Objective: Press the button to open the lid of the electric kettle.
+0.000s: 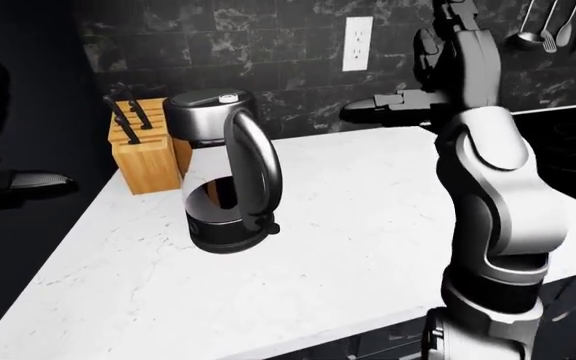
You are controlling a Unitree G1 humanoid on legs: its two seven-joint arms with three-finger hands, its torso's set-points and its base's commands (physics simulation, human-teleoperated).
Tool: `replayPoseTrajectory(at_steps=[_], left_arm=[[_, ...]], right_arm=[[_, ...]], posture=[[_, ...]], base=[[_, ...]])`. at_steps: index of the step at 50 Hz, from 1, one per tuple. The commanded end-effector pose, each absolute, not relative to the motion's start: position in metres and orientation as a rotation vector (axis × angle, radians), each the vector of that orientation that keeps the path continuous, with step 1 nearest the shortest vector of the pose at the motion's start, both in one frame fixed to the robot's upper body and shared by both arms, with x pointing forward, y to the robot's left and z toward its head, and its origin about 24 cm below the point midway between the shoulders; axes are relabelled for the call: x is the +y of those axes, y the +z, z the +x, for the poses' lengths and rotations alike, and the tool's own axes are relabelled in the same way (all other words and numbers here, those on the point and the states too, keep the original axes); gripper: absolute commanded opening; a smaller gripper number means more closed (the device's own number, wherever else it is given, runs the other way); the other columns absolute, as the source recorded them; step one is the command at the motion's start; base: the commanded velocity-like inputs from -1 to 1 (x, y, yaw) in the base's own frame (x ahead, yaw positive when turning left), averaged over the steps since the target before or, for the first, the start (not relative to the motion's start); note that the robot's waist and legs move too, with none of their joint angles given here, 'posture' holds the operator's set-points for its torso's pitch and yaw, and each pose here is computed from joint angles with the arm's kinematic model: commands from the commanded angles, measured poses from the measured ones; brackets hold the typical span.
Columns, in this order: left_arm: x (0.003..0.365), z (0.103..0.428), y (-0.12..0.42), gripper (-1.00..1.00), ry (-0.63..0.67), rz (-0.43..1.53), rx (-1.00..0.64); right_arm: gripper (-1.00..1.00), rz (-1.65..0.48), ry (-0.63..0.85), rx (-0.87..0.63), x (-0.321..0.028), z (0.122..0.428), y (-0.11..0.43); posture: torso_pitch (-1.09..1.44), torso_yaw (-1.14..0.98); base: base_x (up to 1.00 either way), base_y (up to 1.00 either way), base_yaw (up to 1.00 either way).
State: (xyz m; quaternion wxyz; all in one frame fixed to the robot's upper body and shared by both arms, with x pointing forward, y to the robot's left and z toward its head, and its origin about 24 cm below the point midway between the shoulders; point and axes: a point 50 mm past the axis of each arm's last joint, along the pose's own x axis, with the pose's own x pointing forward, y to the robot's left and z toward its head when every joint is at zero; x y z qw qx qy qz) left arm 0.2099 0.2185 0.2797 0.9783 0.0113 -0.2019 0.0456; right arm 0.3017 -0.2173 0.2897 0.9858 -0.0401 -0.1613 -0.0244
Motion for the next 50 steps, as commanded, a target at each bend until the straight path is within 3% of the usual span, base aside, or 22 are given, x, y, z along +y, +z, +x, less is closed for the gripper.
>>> replayPoseTrajectory(at_steps=[1,33,50], left_arm=[[0.22,0.207,0.287,1.0,0.106,0.026,-0.453],[0.218,0.208,0.289,1.0,0.102,0.02,-0.451],[0.22,0.208,0.287,1.0,0.107,0.02,-0.447]], right_arm=[[1.0,-0.104,-0.039,-0.413,-0.215,0.298,0.309],[1.0,-0.106,0.043,-0.415,-0.178,0.353,0.345],[1.0,-0.139,-0.034,-0.412,-0.159,0.367,0.351]], posture=[[-0.42,0.0],[-0.42,0.0],[-0.42,0.0]], base=[[0.0,0.0,0.0],[0.0,0.0,0.0],[0.0,0.0,0.0]])
